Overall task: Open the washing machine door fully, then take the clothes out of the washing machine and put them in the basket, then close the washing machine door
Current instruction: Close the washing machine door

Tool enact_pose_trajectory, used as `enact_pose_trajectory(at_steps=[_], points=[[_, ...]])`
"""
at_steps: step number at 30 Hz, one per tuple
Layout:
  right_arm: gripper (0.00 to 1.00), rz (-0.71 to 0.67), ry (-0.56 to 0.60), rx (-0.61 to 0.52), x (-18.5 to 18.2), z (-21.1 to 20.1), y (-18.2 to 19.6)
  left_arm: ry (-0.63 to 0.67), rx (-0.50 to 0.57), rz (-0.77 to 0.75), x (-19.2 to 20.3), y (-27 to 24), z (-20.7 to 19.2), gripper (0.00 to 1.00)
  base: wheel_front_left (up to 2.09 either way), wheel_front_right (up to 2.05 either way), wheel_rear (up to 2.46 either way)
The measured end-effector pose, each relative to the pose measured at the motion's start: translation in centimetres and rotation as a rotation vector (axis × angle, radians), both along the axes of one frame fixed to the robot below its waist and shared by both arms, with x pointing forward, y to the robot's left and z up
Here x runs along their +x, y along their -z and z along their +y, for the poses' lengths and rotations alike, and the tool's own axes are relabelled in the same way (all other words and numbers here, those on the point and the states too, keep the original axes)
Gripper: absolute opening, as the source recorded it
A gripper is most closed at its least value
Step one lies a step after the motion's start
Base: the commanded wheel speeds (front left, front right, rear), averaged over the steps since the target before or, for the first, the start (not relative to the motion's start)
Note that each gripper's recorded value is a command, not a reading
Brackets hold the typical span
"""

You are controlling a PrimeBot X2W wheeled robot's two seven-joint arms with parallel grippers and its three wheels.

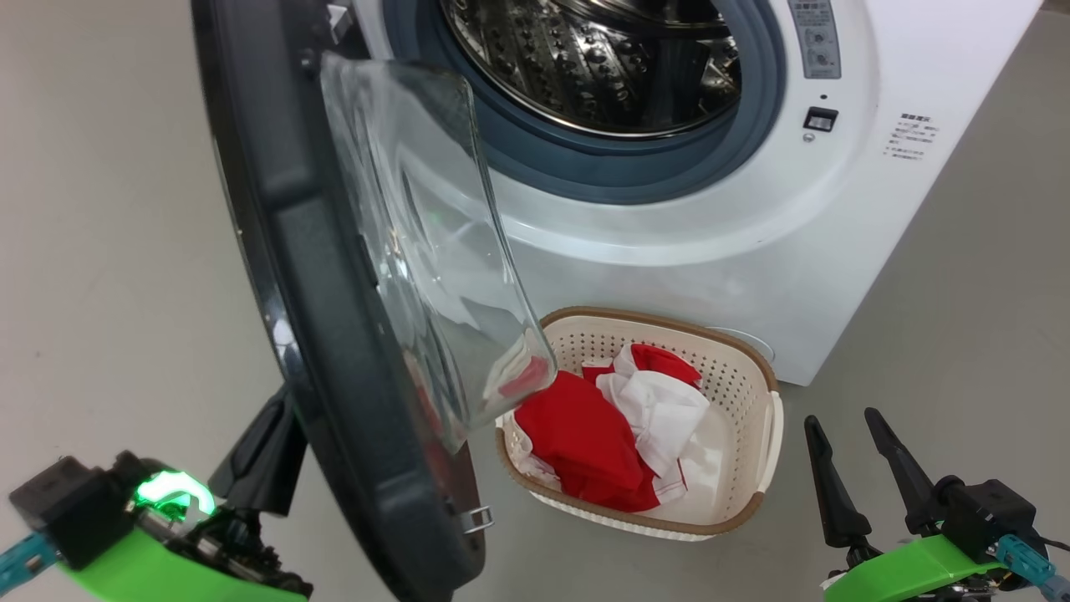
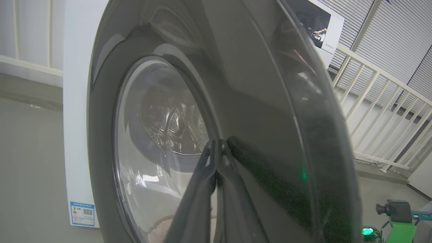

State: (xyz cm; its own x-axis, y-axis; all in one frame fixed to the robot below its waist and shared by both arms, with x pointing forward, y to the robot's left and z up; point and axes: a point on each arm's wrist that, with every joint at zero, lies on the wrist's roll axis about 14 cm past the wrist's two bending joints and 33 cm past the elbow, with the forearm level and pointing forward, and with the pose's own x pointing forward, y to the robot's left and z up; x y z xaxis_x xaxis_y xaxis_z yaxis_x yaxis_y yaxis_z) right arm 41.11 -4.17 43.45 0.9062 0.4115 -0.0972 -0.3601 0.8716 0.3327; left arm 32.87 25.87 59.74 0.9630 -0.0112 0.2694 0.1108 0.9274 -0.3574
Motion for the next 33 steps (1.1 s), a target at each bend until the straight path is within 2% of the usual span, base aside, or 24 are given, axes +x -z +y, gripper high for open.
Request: enact_pose_trajectory(at_steps=[19,33], points=[[1.00,0.012,0.107,0.003,1.0,-3.3,0.7,0.214,0.078,0.022,7.9,0.8,-6.3,0.00,0.00,0.00,0.00],[1.00,0.019,0.194,0.002,2.0,-6.2,1.3,0.333,0.068,0.011,14.2,0.4,-10.6,0.00,0.00,0.00,0.00]])
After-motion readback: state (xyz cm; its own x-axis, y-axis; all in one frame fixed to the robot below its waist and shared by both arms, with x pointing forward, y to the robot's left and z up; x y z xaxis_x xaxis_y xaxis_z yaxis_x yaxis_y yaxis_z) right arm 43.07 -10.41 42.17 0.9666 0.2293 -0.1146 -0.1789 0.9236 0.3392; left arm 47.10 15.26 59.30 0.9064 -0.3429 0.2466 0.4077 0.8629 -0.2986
